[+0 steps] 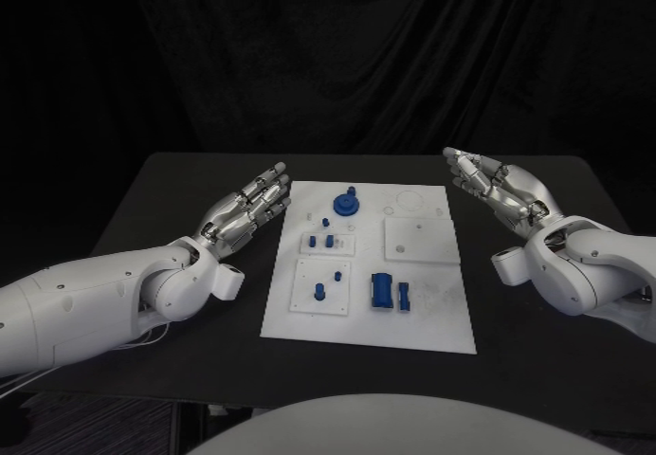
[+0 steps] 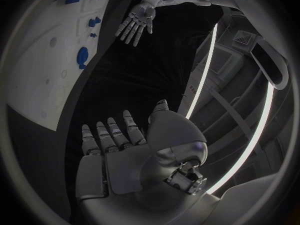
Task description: Assemble the parts on the task board
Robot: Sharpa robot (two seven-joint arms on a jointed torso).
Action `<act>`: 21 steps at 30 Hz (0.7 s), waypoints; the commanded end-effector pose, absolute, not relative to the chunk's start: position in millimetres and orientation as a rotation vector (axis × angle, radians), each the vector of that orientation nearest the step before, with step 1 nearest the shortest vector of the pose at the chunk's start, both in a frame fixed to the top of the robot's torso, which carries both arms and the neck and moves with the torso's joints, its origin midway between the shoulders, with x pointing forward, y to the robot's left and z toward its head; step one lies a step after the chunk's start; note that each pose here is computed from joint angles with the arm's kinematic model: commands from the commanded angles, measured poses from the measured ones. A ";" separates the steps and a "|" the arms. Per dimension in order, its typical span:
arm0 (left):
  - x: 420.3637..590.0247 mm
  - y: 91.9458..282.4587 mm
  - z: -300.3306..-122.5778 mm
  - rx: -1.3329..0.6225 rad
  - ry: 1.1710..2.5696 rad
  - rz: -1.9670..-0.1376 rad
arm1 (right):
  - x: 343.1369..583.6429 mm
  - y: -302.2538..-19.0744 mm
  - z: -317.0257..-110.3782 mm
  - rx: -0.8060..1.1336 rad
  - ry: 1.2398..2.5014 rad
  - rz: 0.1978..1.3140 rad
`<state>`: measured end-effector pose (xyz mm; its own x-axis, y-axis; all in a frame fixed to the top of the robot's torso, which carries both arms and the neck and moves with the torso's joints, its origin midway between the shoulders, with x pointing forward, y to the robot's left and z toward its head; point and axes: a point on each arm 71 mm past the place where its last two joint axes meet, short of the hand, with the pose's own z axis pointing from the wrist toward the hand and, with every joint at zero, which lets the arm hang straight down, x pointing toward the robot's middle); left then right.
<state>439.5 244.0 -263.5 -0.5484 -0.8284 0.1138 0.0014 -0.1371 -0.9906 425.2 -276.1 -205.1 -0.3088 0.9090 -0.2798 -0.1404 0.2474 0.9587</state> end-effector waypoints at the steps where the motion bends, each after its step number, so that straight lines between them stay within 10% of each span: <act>1: 439.3 243.7 -263.3 -0.944 1.524 -1.752 | 425.2 -276.1 -204.8 0.759 1.485 1.272; 21: 457.4 209.8 -240.2 -1.083 1.335 -1.439 | 461.1 -195.5 -223.2 1.190 1.226 1.233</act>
<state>454.6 204.2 -237.3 -0.3985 -0.9132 0.0850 0.0593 -0.1182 -0.9912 459.9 -187.2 -218.0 -0.1551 0.9877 -0.0199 -0.0543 0.0116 0.9985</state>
